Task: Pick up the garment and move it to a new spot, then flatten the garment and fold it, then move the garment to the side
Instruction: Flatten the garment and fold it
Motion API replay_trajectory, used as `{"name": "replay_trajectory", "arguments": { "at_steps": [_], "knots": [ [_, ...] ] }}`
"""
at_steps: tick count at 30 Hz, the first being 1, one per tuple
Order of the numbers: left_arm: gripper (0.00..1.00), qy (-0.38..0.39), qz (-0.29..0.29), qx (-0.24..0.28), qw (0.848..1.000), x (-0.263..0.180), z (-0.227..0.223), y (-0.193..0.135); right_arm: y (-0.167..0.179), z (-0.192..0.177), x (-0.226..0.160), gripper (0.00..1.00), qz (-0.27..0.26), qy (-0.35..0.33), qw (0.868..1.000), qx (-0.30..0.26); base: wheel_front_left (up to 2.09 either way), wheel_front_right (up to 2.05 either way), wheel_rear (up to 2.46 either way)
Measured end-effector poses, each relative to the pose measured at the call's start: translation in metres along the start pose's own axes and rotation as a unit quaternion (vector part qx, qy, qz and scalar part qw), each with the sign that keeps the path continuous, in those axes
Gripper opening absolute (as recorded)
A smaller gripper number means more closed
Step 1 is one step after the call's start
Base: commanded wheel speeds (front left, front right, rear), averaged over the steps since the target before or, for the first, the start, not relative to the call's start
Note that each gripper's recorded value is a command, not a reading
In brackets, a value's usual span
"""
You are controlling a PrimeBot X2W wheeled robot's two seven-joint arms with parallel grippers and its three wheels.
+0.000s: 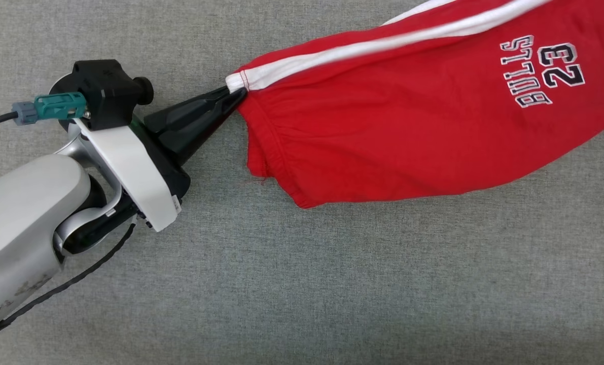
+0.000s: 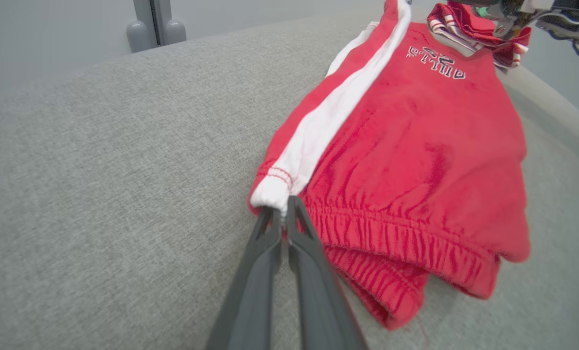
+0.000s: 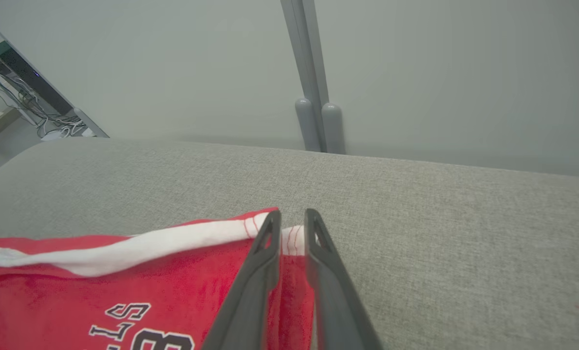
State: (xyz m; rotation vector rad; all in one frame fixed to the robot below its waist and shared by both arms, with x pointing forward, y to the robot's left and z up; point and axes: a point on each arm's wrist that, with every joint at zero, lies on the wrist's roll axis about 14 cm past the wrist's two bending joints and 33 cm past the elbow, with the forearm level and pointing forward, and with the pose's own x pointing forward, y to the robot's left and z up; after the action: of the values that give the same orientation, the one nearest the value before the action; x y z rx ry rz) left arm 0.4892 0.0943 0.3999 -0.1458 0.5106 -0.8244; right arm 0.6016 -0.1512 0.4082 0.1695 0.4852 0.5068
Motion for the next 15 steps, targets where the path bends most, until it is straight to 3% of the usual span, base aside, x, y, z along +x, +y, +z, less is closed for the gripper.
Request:
{"name": "replay_trajectory", "arguments": {
  "at_steps": [1, 6, 9, 12, 15],
  "knots": [
    [1.00, -0.001, 0.002, 0.000, 1.000, 0.000, -0.001, 0.001, -0.002, 0.002, 0.001, 1.00, -0.004, -0.008, 1.000, 0.000, 0.00, 0.00, 0.00],
    [1.00, -0.030, 0.010, 0.006, 0.999, -0.001, 0.009, 0.001, -0.008, 0.013, -0.008, 1.00, -0.015, -0.048, 0.999, 0.011, 0.00, 0.00, 0.00],
    [1.00, -0.050, 0.038, 0.037, 0.997, -0.008, 0.013, 0.005, -0.018, 0.004, -0.026, 1.00, -0.036, -0.048, 0.998, 0.021, 0.00, 0.00, 0.00],
    [1.00, -0.075, 0.094, 0.070, 0.990, -0.017, 0.021, 0.010, -0.027, -0.010, -0.048, 1.00, -0.057, -0.039, 0.997, 0.029, 0.00, 0.00, 0.00],
    [1.00, -0.139, 0.160, 0.090, 0.973, -0.029, 0.047, 0.007, -0.021, -0.024, -0.064, 1.00, -0.062, -0.031, 0.997, 0.046, 0.00, 0.00, 0.00]
  ]
}}
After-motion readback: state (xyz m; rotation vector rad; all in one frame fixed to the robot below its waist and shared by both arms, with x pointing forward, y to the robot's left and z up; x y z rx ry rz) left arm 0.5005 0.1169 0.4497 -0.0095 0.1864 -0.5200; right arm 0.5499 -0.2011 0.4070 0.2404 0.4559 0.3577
